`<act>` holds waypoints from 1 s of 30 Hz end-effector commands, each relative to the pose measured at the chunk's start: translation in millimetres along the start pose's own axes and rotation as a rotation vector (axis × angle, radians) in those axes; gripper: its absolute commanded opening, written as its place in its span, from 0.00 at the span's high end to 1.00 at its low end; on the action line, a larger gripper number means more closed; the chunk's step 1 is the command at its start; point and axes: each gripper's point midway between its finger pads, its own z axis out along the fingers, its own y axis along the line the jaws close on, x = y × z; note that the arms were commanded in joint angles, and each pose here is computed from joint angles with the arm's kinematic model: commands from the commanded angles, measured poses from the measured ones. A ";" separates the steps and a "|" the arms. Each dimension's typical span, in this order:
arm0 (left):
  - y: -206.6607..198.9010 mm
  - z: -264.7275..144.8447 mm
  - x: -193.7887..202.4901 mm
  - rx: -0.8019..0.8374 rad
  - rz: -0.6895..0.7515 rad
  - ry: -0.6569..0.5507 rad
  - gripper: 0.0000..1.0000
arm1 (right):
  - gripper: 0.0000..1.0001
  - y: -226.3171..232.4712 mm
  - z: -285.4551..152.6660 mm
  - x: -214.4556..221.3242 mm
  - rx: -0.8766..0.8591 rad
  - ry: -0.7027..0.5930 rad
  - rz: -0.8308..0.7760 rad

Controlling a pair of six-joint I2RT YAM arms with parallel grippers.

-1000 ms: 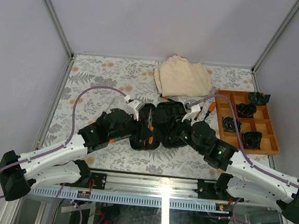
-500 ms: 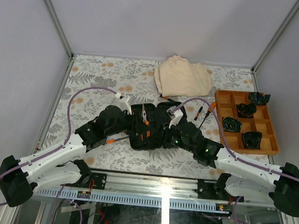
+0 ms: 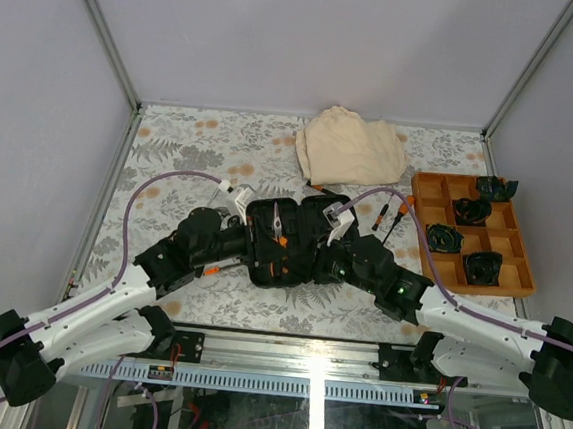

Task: Sort the tools into containers
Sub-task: Pick up the pliers at the center of the board.

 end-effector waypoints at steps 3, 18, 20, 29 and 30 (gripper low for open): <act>-24.5 -3.2 -10.7 0.126 0.005 -0.049 1.00 | 0.60 29.2 -8.2 -19.8 -0.127 -0.066 0.005; -31.4 -6.3 -17.5 0.139 0.013 -0.066 1.00 | 0.60 16.8 -1.5 -12.4 -0.071 -0.037 -0.004; -32.8 -6.5 -18.3 0.142 0.015 -0.067 1.00 | 0.60 16.4 -1.2 -12.1 -0.070 -0.036 -0.005; -29.3 -5.3 -18.4 0.120 0.015 -0.062 1.00 | 0.90 10.4 -4.6 -16.8 -0.035 -0.066 0.003; -28.7 -5.2 -19.8 0.111 0.019 -0.064 1.00 | 0.93 9.3 -5.3 -17.6 -0.028 -0.071 0.007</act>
